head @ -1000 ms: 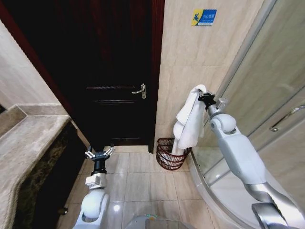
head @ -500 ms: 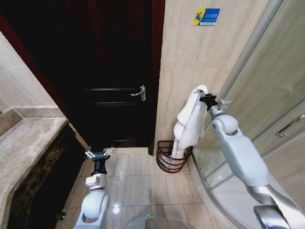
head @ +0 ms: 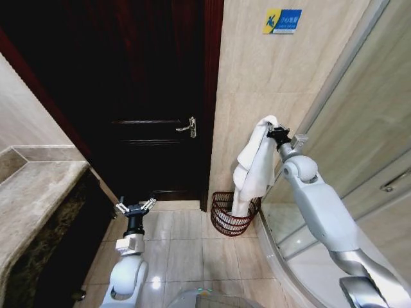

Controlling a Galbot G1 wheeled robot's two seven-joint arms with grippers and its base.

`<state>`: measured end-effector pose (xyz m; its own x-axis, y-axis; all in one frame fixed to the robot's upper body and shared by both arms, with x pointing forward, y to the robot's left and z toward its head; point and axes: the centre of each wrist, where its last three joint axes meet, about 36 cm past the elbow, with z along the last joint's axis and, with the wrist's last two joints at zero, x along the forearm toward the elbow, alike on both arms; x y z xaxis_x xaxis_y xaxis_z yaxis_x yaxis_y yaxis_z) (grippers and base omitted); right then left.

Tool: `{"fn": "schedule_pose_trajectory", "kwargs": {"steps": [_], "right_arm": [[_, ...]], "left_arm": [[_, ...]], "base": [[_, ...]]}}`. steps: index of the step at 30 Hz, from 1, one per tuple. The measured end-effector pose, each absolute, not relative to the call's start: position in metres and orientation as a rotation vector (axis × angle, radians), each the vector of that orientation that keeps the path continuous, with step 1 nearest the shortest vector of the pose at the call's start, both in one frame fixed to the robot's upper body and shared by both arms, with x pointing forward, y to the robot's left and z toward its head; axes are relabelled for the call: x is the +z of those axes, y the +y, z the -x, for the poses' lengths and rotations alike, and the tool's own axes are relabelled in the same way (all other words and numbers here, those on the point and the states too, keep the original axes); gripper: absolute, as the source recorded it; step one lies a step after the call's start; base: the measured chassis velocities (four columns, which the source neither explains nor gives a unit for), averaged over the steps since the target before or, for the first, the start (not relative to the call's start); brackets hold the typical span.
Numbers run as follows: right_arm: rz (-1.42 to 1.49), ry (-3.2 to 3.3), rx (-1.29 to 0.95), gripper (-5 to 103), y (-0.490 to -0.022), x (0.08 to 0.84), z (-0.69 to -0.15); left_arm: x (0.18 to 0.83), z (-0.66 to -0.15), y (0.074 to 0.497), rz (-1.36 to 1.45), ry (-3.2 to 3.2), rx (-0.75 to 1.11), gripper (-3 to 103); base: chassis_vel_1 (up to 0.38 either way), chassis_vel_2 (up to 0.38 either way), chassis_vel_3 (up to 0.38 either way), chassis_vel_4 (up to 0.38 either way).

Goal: Discard the used towel into the hamper.

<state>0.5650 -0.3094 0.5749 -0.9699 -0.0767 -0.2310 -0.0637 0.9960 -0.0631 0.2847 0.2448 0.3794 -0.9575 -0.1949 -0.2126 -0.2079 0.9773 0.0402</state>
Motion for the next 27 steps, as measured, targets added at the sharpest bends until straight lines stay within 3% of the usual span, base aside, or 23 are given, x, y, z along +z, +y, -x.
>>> {"fn": "schedule_pose_trajectory", "kwargs": {"steps": [27], "right_arm": [[0.061, 2.949, 0.104, 3, -0.285, 0.511, -0.563]], "left_arm": [[0.376, -0.298, 0.247, 0.233, 2.886, 0.142, 100]], "base": [[0.000, 0.000, 0.000, 0.000]]}}
